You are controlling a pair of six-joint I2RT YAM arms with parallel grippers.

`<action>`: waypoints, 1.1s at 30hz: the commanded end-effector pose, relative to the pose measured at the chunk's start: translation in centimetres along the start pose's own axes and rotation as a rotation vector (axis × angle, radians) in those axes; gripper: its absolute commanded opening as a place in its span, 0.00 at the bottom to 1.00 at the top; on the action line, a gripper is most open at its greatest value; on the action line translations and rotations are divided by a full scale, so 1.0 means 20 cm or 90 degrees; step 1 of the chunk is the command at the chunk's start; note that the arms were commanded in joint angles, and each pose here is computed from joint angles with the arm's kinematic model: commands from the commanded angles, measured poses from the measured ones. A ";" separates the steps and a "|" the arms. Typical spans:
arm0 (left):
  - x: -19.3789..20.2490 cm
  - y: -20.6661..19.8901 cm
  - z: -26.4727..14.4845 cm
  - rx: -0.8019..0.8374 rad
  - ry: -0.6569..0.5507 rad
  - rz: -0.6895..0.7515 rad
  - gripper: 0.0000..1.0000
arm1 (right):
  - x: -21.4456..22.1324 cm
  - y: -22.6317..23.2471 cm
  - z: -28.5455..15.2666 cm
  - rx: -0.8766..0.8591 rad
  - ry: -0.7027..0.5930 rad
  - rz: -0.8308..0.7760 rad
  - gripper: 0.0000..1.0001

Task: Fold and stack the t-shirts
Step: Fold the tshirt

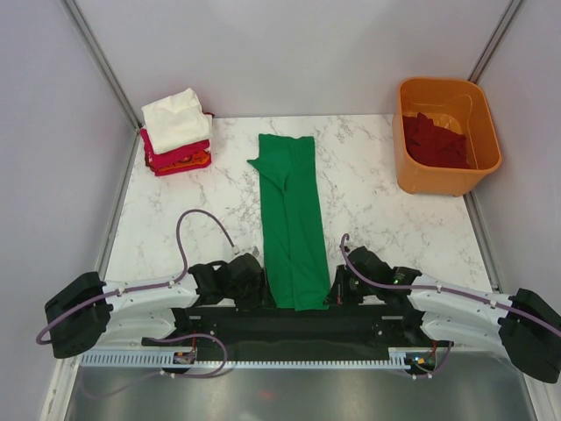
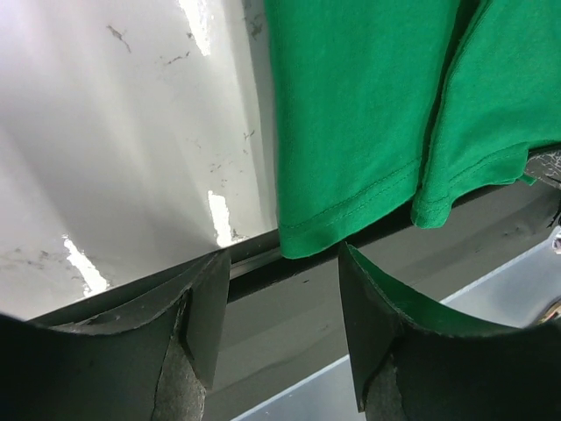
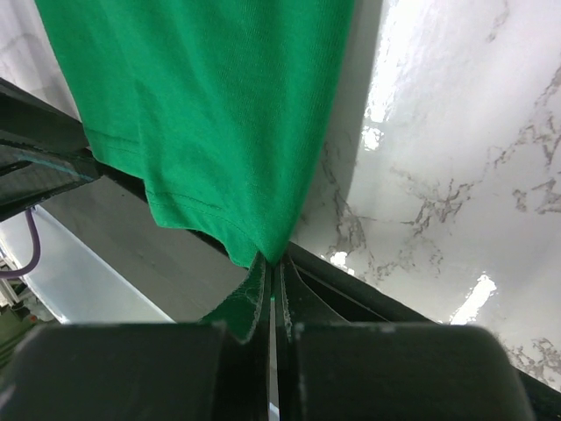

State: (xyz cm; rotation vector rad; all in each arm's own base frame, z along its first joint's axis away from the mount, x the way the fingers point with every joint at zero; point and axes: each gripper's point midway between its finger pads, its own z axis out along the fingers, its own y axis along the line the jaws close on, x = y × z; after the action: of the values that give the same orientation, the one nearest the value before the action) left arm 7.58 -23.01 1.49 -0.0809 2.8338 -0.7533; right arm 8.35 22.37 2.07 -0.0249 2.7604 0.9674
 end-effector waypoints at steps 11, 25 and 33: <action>-0.14 -0.06 0.09 0.007 -0.097 -0.027 0.47 | 0.03 0.03 -0.01 -0.027 0.016 -0.023 0.00; -0.19 -0.16 0.07 0.036 -0.111 0.029 0.02 | 0.03 0.07 -0.05 -0.036 0.023 -0.045 0.00; -0.05 -0.25 -0.06 0.109 -0.058 0.044 0.02 | 0.05 0.15 -0.13 -0.073 0.019 -0.046 0.00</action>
State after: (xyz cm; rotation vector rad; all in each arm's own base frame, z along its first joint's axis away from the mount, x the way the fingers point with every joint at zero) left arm 7.82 -25.56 2.88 -0.0207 2.7499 -0.8686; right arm 6.71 22.22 3.46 -0.1456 2.7394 1.0381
